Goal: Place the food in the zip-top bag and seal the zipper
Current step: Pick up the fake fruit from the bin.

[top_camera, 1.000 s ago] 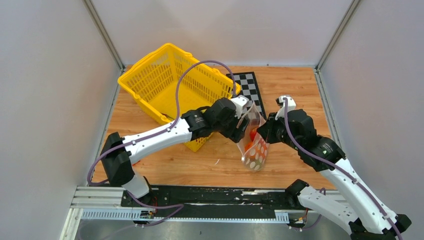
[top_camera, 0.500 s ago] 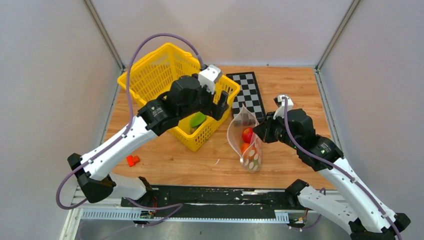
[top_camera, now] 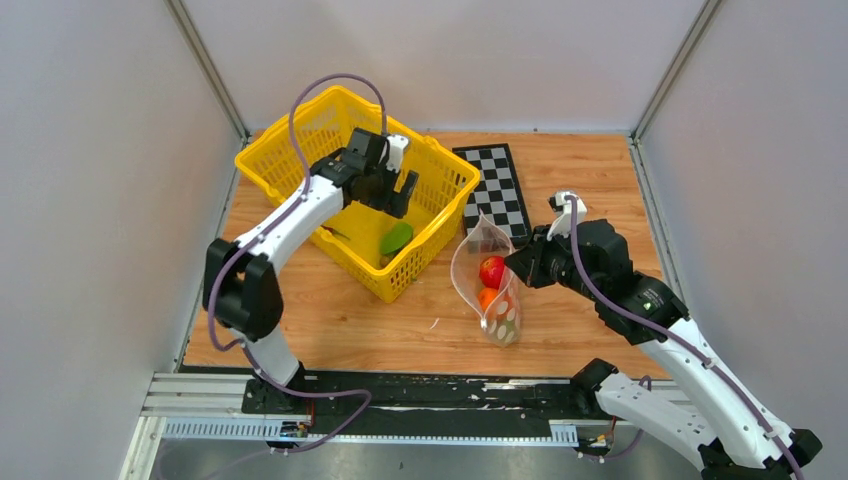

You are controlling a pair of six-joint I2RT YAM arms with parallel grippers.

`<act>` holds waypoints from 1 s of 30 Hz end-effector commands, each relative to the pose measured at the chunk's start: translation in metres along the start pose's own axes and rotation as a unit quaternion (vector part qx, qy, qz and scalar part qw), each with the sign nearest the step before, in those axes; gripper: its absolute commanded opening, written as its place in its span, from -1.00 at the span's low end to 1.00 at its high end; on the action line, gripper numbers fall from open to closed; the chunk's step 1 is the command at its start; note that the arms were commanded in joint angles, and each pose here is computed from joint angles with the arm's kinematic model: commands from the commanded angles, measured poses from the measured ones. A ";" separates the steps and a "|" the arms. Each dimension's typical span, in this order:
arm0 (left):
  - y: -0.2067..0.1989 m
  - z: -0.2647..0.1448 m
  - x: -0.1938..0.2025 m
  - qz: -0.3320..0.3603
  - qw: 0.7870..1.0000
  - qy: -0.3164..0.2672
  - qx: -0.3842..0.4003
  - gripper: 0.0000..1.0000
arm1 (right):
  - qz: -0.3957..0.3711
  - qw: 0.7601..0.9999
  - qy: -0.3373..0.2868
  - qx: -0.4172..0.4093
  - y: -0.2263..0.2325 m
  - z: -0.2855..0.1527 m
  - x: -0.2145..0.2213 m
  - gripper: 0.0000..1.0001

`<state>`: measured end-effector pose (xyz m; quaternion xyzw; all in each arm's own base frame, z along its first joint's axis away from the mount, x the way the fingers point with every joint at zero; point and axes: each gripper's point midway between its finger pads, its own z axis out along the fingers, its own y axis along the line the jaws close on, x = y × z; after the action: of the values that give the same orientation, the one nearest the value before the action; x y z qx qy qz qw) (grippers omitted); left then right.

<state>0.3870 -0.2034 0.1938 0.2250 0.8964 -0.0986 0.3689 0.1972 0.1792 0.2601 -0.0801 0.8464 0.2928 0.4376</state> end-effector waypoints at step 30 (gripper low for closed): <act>0.005 0.062 0.075 -0.041 0.995 0.092 0.021 0.07 | -0.004 0.999 -0.029 -0.027 0.013 0.000 -0.016 -1.00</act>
<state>0.3693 -0.1899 0.0453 0.2108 0.9512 -0.1004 0.2018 0.1972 0.1824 0.2590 -0.0842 0.8460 0.2977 0.4343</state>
